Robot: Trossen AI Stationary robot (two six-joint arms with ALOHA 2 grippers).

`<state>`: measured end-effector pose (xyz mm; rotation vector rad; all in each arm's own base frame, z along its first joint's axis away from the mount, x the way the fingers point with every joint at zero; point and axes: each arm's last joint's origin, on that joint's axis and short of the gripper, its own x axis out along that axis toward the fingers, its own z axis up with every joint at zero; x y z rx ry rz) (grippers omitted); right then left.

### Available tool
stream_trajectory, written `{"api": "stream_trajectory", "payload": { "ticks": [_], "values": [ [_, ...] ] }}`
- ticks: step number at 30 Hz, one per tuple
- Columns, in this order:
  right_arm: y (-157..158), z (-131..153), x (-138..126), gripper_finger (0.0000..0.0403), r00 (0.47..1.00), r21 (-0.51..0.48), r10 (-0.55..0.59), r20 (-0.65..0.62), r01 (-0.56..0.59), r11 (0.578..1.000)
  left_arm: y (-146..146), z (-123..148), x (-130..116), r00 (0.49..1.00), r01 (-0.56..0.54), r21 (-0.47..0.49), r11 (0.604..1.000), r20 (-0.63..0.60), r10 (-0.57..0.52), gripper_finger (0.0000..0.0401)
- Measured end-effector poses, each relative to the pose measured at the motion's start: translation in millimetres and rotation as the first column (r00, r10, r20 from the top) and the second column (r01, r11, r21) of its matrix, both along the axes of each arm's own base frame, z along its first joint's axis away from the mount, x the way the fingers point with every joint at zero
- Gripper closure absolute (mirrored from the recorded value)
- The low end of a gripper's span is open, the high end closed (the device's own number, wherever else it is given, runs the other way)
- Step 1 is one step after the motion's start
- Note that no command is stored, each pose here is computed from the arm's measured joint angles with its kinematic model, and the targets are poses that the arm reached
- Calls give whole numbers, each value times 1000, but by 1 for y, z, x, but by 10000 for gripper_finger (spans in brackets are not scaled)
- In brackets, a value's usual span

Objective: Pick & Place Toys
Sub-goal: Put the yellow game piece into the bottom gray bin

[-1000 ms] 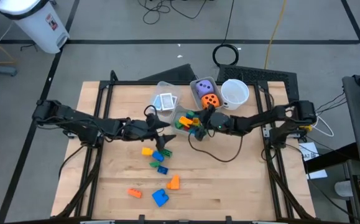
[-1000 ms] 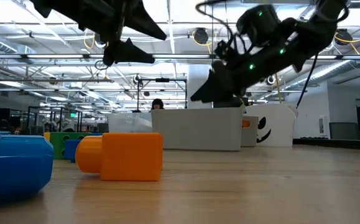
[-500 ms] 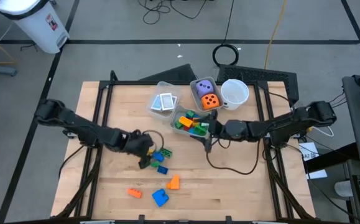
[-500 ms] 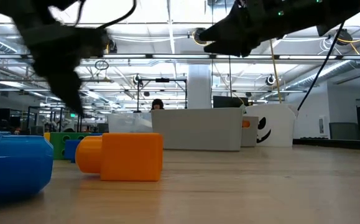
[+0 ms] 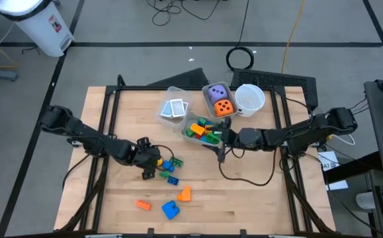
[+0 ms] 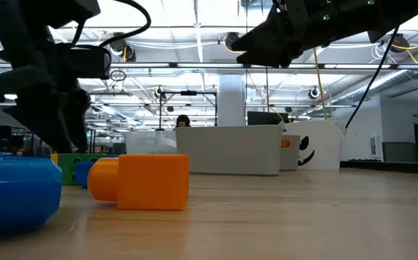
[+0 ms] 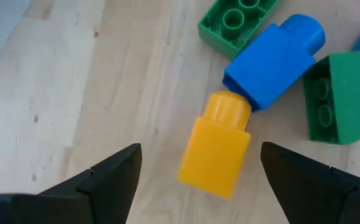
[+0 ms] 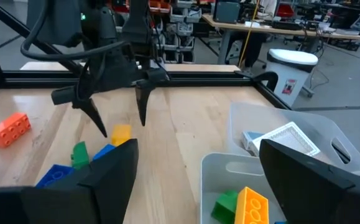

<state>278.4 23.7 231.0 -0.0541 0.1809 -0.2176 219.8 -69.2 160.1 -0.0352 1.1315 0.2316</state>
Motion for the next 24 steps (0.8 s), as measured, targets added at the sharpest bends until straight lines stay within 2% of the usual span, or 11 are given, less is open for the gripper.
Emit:
{"api": "stream_trajectory", "payload": {
  "ticks": [7, 14, 18, 24],
  "values": [
    [0, 0, 0, 95, 1000, 0, 0, -4, 0, 1000, 2, -14, -8, 1000, 14, -19, 1000, -25, -14, 66],
    [0, 0, 0, 94, 1000, 0, 0, -3, 0, 1000, 3, -29, -12, 996, 75, -41, 996, 55, -72, 77],
    [0, 0, 0, 94, 1000, 0, 0, -4, 0, 1000, 2, -29, -9, 990, 115, -23, 993, 84, -113, 124],
    [0, 0, 0, 94, 1000, 0, 0, -4, 0, 1000, 2, -29, -9, 991, 110, -14, 994, 85, -108, 227]
  ]
}}
